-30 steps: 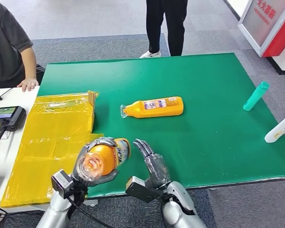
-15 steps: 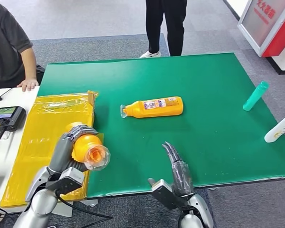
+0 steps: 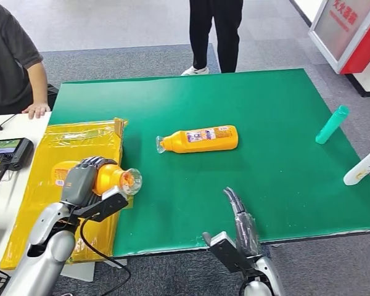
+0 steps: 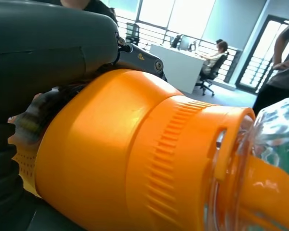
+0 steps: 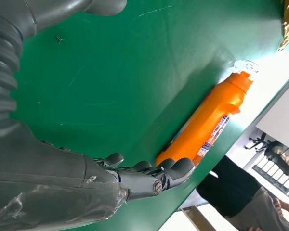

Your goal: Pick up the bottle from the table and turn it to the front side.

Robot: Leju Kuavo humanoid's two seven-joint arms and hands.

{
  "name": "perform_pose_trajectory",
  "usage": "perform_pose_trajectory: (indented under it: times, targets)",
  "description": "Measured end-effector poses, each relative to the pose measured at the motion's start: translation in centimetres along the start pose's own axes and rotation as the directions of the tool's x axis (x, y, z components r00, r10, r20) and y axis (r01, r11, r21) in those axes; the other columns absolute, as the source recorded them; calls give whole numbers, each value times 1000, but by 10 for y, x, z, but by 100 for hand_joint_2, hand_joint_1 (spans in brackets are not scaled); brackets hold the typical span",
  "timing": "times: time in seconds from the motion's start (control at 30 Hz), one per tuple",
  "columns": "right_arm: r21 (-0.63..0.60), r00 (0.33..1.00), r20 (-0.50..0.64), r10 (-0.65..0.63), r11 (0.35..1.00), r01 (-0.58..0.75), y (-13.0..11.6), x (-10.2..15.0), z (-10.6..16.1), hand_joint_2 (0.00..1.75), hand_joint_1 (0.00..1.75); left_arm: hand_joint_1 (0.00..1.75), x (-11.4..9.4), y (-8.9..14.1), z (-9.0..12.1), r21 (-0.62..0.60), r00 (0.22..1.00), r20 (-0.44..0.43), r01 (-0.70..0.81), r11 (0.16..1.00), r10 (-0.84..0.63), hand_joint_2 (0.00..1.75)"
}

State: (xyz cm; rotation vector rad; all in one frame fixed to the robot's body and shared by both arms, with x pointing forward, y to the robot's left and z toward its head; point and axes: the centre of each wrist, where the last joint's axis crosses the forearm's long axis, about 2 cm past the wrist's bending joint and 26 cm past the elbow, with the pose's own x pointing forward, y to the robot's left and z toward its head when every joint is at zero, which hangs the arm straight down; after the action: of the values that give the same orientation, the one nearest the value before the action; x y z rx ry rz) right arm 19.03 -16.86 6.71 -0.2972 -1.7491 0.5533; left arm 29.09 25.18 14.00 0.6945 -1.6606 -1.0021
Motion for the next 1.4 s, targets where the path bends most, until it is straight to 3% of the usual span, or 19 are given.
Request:
perform_pose_trajectory:
  times: [0.43,0.87,0.93,1.03,1.07,1.1,1.4]
  targets:
    - [22,1000,3,-15,1000,15,0,1,-5,175,0,175,-23,-17,-24,-116,984,-144,91,989,-107,175]
    - [38,999,-8,-36,999,36,3,-1,-9,175,0,174,-28,-36,-40,-234,976,-166,99,967,-140,175]
    - [40,999,-9,-36,999,37,4,-2,-9,175,0,151,-28,-37,-42,-245,975,-164,104,964,-147,175]
    - [44,999,-9,-37,998,37,4,-2,-10,175,0,36,-27,-38,-44,-257,975,-161,109,960,-154,175]
    - [44,999,-8,-36,998,37,4,-2,-10,175,0,9,-26,-39,-44,-260,975,-162,109,960,-154,175]
    - [45,999,-8,-36,998,37,4,-2,-11,175,0,0,-26,-40,-45,-261,975,-163,107,959,-153,175]
    - [42,999,-8,-38,998,38,4,-2,-11,175,0,0,-25,-52,-34,-278,972,-191,81,957,-137,175]
